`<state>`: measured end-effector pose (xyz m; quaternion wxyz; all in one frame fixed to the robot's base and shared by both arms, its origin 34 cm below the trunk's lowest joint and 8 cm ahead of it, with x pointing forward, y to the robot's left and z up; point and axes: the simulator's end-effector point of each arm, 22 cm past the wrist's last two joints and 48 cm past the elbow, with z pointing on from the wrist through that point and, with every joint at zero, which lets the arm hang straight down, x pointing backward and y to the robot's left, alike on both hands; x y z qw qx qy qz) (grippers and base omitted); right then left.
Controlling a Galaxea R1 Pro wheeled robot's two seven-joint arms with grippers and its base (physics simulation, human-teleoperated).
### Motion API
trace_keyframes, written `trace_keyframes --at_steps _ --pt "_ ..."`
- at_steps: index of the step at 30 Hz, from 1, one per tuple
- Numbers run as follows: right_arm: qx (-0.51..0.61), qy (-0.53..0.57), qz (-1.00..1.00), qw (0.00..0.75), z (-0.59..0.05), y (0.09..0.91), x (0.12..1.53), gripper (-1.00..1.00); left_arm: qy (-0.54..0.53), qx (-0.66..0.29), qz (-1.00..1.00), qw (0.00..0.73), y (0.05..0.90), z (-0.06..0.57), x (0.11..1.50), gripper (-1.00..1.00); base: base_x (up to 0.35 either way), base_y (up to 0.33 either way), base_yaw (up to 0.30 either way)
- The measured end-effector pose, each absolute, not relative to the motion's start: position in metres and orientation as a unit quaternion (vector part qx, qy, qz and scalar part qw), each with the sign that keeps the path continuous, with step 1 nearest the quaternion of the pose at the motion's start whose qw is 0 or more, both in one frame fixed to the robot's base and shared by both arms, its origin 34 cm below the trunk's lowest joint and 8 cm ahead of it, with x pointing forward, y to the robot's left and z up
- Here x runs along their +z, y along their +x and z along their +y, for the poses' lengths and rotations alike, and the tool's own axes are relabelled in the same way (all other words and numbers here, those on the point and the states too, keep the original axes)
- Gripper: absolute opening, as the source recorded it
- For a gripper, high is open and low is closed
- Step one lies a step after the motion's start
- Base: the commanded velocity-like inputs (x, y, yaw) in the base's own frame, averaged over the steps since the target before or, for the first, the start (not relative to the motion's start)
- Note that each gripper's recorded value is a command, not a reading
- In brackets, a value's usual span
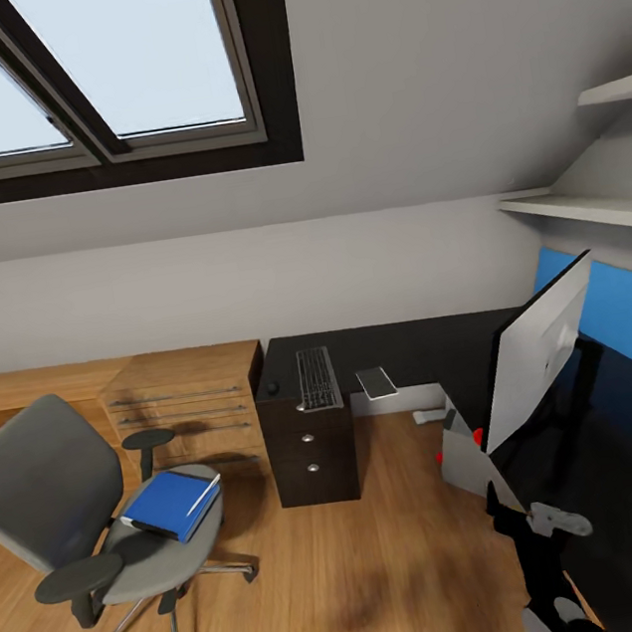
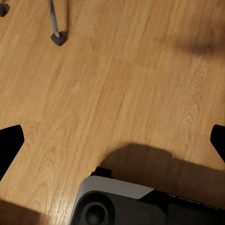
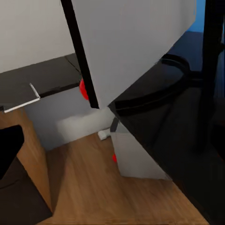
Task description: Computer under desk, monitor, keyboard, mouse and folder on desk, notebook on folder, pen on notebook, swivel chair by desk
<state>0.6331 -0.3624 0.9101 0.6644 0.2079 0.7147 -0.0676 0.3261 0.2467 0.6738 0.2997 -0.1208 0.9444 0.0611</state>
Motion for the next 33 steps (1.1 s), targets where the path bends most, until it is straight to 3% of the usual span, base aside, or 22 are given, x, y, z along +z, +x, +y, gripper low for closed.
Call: trace_keyframes --at_steps 10,12,23,33 --pt "-0.197 0.222 0.782 0.548 -0.465 0.643 0.886 1.00 -0.116 0.057 0.945 0.302 0.328 0.243 0.674 1.00 0.000 0.000 0.000" --pt "-0.217 0.232 0.756 0.573 -0.490 0.646 0.898 1.00 -0.101 0.059 0.944 0.308 0.331 0.241 0.676 1.00 0.000 0.000 0.000" --pt "-0.193 0.187 0.743 0.612 -0.493 0.642 0.898 1.00 -0.075 0.063 0.946 0.310 0.329 0.239 0.676 1.00 0.000 0.000 -0.003" --pt "-0.202 0.186 0.753 0.598 -0.498 0.631 0.885 1.00 -0.072 0.064 0.951 0.294 0.315 0.239 0.667 1.00 0.000 0.000 -0.235"
